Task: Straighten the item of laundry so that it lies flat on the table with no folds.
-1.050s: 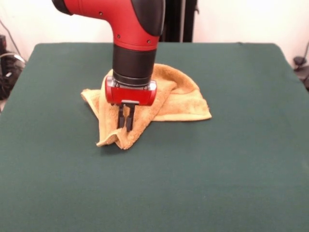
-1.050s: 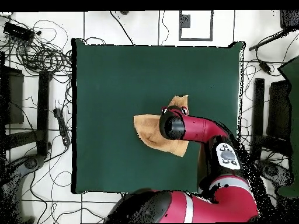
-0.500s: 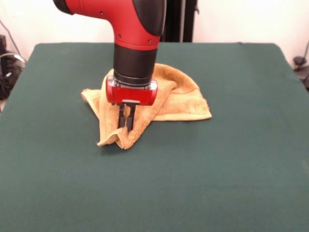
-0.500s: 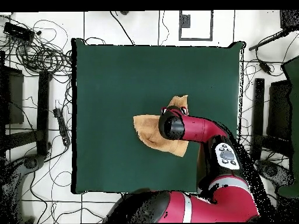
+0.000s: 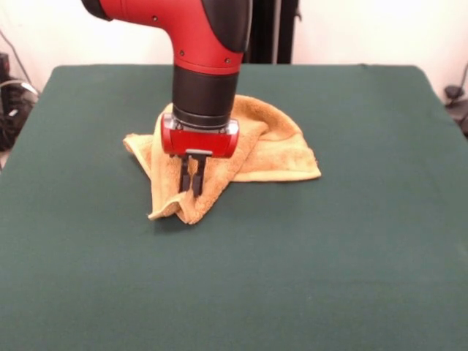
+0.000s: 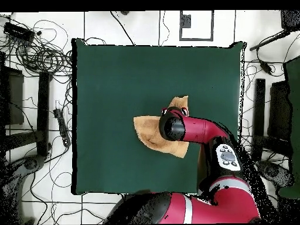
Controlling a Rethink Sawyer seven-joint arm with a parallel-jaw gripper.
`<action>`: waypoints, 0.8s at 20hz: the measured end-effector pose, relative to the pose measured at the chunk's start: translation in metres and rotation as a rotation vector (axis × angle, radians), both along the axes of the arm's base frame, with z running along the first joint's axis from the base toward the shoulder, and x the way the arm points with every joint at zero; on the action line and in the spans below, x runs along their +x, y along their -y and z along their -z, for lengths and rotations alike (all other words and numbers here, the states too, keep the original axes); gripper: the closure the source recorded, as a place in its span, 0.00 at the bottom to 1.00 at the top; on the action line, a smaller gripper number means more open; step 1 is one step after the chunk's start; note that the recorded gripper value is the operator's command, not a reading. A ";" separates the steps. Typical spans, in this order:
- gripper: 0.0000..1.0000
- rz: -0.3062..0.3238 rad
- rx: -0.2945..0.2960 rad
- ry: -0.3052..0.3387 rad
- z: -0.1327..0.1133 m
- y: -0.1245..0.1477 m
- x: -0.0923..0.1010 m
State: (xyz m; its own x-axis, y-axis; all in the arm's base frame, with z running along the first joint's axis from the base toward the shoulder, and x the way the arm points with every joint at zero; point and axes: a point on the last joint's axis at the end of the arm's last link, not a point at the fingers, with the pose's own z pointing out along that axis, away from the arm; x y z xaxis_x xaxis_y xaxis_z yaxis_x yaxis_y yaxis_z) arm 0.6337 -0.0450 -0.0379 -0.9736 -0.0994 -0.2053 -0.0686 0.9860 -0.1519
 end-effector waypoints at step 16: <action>1.00 0.011 0.009 -0.107 -0.016 -0.005 -0.019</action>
State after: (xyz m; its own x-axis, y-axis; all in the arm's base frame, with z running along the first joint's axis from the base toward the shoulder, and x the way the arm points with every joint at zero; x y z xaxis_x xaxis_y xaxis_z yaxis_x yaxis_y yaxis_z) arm 0.6151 -0.0403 -0.0214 -0.9911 -0.0871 -0.1004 -0.0732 0.9881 -0.1352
